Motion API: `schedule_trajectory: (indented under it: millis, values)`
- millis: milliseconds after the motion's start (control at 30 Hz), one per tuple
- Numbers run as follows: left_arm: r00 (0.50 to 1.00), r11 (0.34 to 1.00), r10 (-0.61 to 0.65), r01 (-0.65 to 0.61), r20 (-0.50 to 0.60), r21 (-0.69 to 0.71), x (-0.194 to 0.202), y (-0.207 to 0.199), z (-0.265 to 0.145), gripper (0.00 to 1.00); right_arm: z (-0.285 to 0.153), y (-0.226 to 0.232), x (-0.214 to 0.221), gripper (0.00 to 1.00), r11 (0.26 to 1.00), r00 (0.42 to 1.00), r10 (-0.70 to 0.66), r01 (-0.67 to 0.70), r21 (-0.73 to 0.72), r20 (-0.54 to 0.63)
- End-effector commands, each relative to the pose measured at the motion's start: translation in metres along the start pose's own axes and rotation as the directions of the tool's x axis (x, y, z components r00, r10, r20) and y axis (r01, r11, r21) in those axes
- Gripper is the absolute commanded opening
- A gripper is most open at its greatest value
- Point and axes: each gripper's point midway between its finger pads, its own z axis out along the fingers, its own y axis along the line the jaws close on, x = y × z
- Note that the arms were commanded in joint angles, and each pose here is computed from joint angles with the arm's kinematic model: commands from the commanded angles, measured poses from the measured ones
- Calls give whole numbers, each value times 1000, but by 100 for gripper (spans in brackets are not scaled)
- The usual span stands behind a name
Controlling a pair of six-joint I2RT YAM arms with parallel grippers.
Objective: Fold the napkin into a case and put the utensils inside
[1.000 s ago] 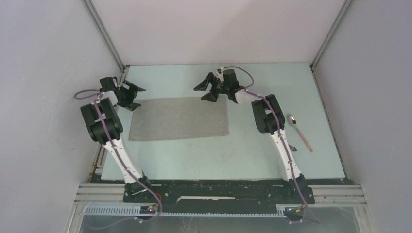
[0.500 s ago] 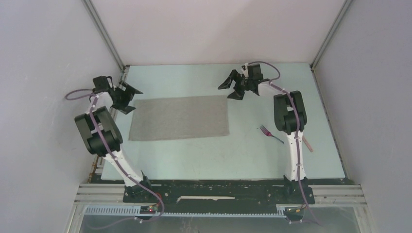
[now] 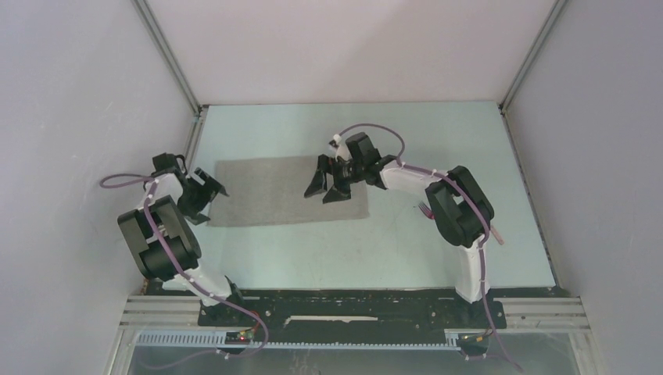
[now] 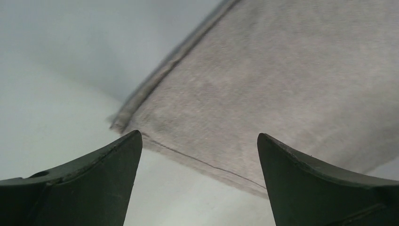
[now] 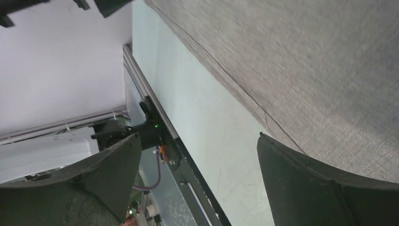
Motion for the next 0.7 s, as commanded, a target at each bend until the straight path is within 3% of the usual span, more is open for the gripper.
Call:
schedule_trajectory:
  millis: [0,233,333,433,500,600,667]
  values:
    - [999,991,21,-17,30,-130,-3,30,-1,100,-1,-14,15,100,1000,1000,7,-6,20,-21]
    - [1000,973,-9,4,-21,-229,7,59,13,100,-15,-43,24,100,995,998,59,-58,79,-11]
    - [999,969,-4,12,33,-248,2,60,-3,99,-27,-52,21,100,992,998,66,-68,107,18]
    - [989,984,21,6,148,-181,-11,39,-31,99,-32,-61,21,100,987,997,75,-79,143,31]
    - [985,996,46,-32,165,-85,-11,13,-38,100,-31,-65,20,100,985,996,84,-88,147,34]
    - [996,993,54,-61,66,99,4,-32,-27,100,-31,-68,16,100,985,994,105,-110,135,41]
    - [999,990,38,-36,-9,135,12,-41,-10,100,-33,-68,13,100,985,993,107,-113,133,50]
